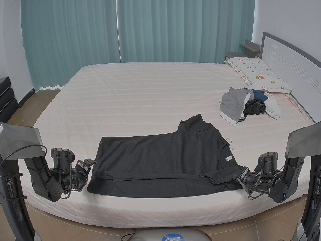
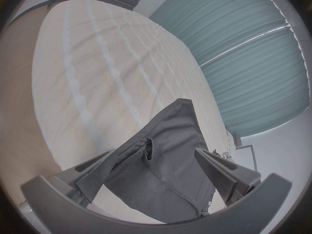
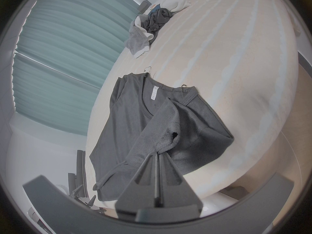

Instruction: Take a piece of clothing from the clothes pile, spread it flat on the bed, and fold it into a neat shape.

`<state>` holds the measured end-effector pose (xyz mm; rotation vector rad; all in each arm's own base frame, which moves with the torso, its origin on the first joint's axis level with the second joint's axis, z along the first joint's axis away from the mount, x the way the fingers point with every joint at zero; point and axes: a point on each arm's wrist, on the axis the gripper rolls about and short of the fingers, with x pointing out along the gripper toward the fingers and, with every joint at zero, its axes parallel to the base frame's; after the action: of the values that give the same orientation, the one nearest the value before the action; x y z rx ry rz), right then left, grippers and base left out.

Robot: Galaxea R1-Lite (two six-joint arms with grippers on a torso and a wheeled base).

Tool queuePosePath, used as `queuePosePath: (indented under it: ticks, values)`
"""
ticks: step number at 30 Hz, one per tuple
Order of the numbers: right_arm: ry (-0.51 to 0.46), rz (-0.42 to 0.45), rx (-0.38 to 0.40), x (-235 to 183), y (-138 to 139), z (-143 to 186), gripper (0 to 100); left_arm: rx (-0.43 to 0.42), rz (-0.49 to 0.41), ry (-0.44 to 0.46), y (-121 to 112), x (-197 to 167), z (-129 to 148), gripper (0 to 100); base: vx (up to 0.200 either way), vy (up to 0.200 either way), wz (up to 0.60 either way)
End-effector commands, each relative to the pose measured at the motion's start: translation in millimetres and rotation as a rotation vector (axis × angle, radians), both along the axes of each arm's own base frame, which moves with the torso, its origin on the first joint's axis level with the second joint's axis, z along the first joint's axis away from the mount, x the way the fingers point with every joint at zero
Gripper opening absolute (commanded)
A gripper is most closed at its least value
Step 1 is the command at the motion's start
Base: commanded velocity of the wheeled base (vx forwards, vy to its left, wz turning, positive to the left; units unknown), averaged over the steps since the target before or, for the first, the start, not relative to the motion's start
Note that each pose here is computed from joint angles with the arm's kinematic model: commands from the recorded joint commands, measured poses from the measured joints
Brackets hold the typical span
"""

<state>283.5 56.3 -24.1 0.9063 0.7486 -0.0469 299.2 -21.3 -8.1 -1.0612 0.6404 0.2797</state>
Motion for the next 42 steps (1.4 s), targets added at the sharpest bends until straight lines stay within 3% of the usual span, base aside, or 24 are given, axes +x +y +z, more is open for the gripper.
queuePosePath:
  ticks: [1, 18, 19, 26, 35, 42]
  values:
    - [-0.032, 0.006, 0.013, -8.8, -1.3, 17.2, 0, 0.0, 0.0, 0.002, -0.1, 0.2, -0.8, 100, 0.0, 0.0, 0.0]
    - [0.057, 0.059, -0.034, -32.2, -1.1, 5.8, 0, -0.001, 0.0, -0.004, -0.2, 1.7, -0.1, 100, 0.0, 0.0, 0.0]
    - [0.061, 0.071, -0.043, -33.3, -1.6, 4.4, 100, -0.001, 0.0, -0.006, -0.2, 2.1, 0.1, 100, 0.0, 0.0, 0.0]
    - [0.064, 0.076, -0.06, -33.1, -4.4, 1.8, 100, -0.005, 0.002, -0.008, -0.2, 2.1, 1.0, 100, 0.0, 0.0, 0.0]
    - [-0.099, -0.023, -0.027, -20.5, -28.9, 23.7, 100, -0.018, 0.003, -0.024, 2.4, -0.6, 8.0, 100, 0.0, 0.0, 0.0]
    - [-0.121, -0.023, -0.018, -19.7, -31.0, 24.9, 100, -0.012, -0.012, -0.028, -0.8, -0.4, 8.6, 100, 0.2, 0.0, 0.0]
